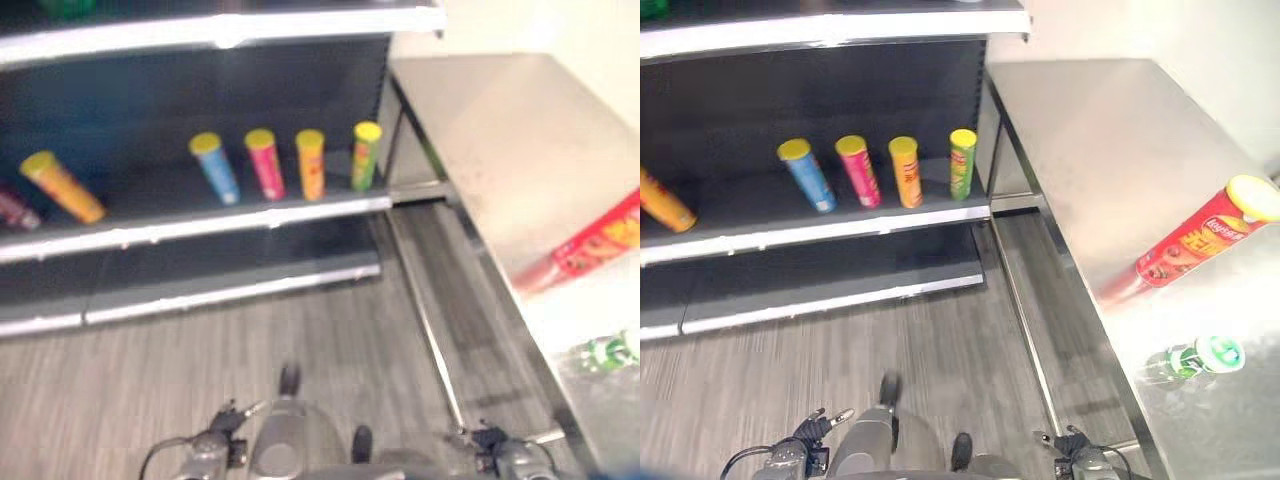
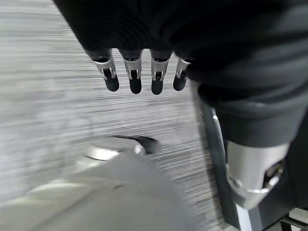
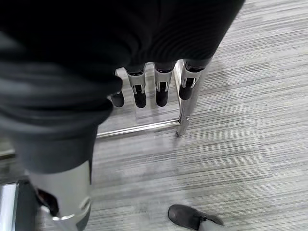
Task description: Put the goods on the table back onto the shelves and tidy them up.
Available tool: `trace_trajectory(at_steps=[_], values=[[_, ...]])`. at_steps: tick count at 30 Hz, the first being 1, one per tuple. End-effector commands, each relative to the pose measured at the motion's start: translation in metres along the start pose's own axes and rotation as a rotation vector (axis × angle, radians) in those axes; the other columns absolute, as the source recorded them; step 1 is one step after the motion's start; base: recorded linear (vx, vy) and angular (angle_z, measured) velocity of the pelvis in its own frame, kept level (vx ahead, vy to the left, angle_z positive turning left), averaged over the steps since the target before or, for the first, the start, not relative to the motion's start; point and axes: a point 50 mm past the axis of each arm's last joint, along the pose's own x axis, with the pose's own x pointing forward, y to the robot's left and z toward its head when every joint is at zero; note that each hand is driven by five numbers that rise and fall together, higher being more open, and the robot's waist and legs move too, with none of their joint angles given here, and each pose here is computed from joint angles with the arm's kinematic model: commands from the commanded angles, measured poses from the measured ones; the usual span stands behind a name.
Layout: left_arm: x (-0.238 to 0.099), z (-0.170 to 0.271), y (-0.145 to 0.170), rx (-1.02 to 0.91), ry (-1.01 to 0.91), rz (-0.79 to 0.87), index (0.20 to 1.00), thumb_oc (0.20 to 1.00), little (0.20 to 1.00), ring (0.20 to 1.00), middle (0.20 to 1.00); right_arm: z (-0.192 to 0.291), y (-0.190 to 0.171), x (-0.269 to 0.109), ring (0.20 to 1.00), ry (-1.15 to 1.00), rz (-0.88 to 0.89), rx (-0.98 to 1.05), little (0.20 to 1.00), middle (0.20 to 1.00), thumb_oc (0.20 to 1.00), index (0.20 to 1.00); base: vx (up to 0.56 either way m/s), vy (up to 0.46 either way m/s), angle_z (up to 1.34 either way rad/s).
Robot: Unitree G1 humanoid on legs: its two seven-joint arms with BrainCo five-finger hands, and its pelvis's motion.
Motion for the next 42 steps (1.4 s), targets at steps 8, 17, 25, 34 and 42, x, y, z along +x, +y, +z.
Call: trace_trajectory(at_steps=[8,17,25,34,42], values=[[0.001,0.006,0.016,0.090,-0.039,0.018,1.000,1.000,1.000,1.000,1.000,-0.065,-0.025,-0.010,1.000,0.255,-0.113,0.126,1.000,1.000,1.000,1.000,-0.02,0.334,-1.05],[0.002,0.028,0.034,0.102,-0.102,0.042,1.000,1.000,1.000,1.000,1.000,-0.159,-0.104,-0.059,1.000,0.542,-0.442,0.628,1.000,1.000,1.000,1.000,0.02,0.135,-0.30],[0.000,0.006,0.039,0.124,-0.022,0.069,1.000,1.000,1.000,1.000,1.000,-0.022,-0.300,-0.128,1.000,-0.589,-0.978,1.160,1.000,1.000,1.000,1.000,0.03,0.058,-0.37],[-0.003,-0.005,0.034,0.127,-0.013,0.015,1.000,1.000,1.000,1.000,1.000,0.098,-0.329,-0.192,1.000,-1.058,-0.876,0.737,1.000,1.000,1.000,1.000,0.03,-0.042,0.13],[-0.007,-0.014,0.035,0.086,-0.010,0.004,1.000,1.000,1.000,1.000,1.000,0.164,-0.289,-0.193,1.000,-1.112,-0.615,0.269,1.000,1.000,1.000,1.000,0.03,-0.087,0.13]])
